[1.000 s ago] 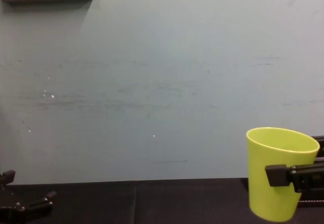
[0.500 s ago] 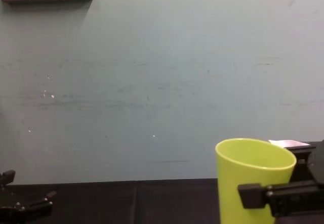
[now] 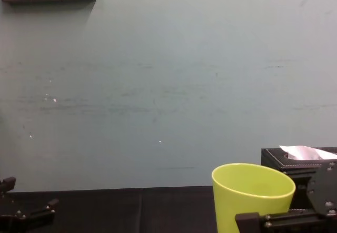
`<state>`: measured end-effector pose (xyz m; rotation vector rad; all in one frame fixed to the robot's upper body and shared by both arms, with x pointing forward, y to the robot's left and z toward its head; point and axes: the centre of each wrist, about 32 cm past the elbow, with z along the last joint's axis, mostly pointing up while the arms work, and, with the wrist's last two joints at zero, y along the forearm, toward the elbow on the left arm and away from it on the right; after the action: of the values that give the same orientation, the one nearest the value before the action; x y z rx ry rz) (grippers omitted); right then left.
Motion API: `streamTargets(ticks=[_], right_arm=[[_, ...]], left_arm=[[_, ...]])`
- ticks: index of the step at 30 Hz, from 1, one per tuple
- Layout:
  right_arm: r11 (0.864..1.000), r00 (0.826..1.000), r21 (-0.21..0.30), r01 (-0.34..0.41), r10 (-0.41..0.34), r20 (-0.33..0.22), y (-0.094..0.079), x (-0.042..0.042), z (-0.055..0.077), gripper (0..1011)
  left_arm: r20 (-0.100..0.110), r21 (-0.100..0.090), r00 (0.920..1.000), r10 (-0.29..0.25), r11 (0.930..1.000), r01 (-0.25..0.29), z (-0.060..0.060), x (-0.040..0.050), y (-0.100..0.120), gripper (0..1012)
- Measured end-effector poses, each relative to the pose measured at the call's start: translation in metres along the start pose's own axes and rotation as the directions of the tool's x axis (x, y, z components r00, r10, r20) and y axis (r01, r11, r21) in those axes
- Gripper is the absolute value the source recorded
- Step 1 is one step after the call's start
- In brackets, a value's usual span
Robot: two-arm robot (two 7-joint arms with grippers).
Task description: Stack the three plastic cups sequentially using one hand.
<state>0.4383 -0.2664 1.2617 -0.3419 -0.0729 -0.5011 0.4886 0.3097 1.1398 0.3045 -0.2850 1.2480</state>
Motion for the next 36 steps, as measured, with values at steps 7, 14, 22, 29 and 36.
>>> streamTargets(ticks=[7,14,22,29,36], right_arm=[[1.0,1.0,-0.004,0.004,-0.004,-0.006,0.002,-0.0002,-0.002,726],[1.0,1.0,-0.011,0.008,-0.008,-0.011,0.004,0.0001,-0.006,726],[1.0,1.0,-0.013,0.013,-0.014,-0.015,0.006,0.002,-0.008,726],[1.0,1.0,-0.017,0.015,-0.016,-0.018,0.009,0.0039,-0.009,726],[1.0,1.0,-0.024,0.016,-0.016,-0.019,0.012,0.0053,-0.01,726]], left_arm=[[0.0,0.0,1.0,0.0,1.0,0.0,0.0,0.0,0.0,1010],[0.0,0.0,1.0,0.0,1.0,0.0,0.0,0.0,0.0,1010],[0.0,0.0,1.0,0.0,1.0,0.0,0.0,0.0,0.0,1010],[0.0,0.0,1.0,0.0,1.0,0.0,0.0,0.0,0.0,1010],[0.0,0.0,1.0,0.0,1.0,0.0,0.0,0.0,0.0,1010]])
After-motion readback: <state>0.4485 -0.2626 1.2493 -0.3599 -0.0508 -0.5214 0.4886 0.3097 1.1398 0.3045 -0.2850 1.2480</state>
